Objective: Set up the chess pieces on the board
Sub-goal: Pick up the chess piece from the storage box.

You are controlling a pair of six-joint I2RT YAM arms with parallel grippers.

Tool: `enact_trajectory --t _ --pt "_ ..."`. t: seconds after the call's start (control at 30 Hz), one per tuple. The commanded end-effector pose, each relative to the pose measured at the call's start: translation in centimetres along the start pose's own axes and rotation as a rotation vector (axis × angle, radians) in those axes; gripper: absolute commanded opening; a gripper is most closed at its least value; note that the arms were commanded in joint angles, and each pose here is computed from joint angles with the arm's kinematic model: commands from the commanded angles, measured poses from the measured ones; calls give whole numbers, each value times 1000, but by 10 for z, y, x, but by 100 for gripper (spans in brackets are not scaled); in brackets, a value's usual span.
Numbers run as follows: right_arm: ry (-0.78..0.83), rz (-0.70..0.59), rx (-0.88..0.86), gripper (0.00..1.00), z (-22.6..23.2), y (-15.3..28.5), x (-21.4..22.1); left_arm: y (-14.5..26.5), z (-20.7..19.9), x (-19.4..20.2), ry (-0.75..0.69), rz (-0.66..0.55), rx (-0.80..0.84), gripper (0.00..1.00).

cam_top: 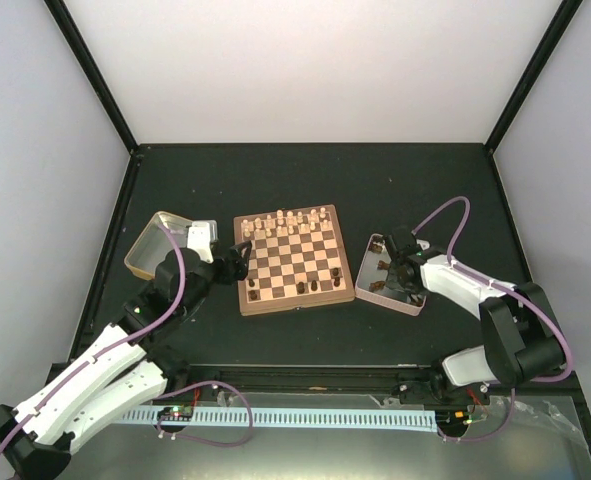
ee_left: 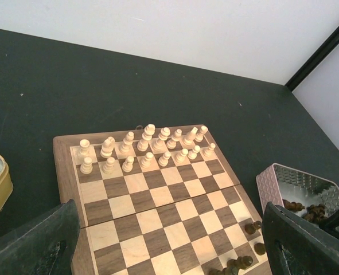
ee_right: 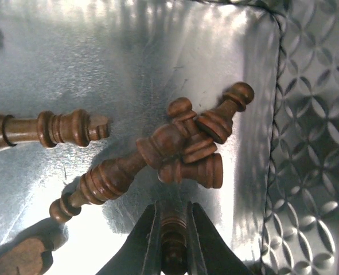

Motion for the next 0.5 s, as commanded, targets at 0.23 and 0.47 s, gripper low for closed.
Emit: enact_trajectory --t 0.23,0.47 --pt "-26 -114 -164 1 16 56 -32 5 -5 -12 5 -34 24 88" --pt "67 -156 -339 1 68 99 -39 4 -3 -11 21 -36 9 88"
Point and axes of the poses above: each gripper's point midway between its finger pads, its own y axis back along the fingers, its own z axis along the line the jaws close on, x = y × z, the point moved 2 cm from there along y, back along the fingers, and after that the axes turned 4 degrees about y, right-handed, at the moved point
